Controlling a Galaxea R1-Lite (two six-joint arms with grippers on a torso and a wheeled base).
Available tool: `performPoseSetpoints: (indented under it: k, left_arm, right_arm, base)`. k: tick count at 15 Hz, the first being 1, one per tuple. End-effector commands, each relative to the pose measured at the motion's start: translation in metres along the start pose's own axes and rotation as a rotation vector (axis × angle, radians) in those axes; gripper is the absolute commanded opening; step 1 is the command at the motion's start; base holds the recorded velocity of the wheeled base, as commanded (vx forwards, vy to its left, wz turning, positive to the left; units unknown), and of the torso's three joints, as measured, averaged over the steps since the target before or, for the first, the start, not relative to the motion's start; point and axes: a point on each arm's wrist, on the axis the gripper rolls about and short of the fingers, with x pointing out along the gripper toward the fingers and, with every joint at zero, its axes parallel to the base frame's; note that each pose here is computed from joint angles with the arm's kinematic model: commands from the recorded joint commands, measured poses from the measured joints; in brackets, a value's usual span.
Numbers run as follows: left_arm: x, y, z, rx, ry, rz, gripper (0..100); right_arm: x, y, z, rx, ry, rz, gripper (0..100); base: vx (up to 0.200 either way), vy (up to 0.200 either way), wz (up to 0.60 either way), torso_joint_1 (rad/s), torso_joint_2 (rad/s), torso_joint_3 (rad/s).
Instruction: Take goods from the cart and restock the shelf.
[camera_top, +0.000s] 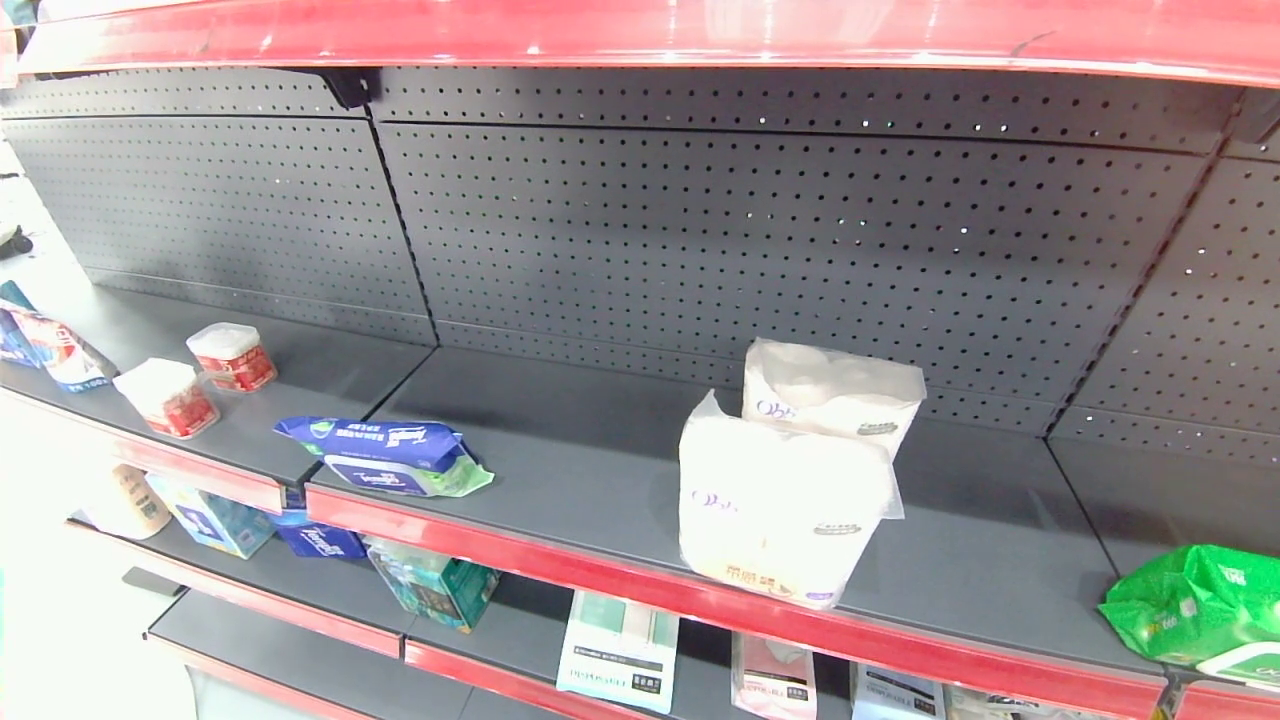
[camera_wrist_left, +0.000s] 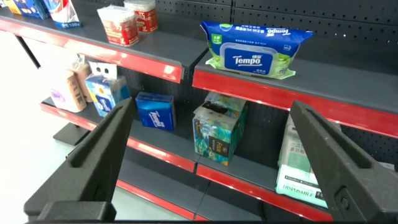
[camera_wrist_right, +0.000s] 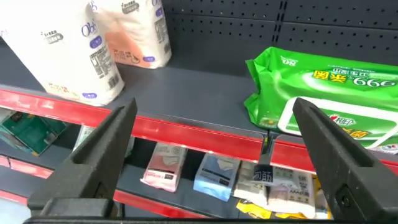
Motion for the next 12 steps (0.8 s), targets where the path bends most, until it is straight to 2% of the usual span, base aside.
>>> performPoseSetpoints:
  k: [1,2,12]
  left_arm:
    - [0.0000,0.0000,-0.0001,0.000,0.001,0.001,100]
    - [0.0000,0.0000,0.0001,-0.002,-0.001,0.001,100]
    - [0.0000,0.0000,-0.0001,0.000,0.001,0.001,100]
  right_arm:
    - [0.0001,0.0000,0.0000,0.000,0.001,0.000,100]
    - [0.0001,0.0000,0.0000,0.001,0.001,0.000,100]
    - [0.0001,0.0000,0.0000,0.000,0.001,0.000,100]
  base:
    - [0.000,0.000,0.00,0.000,0.00,0.000]
    - [0.000,0.000,0.00,0.000,0.00,0.000]
    - [0.000,0.000,-0.60,0.004,0.00,0.000]
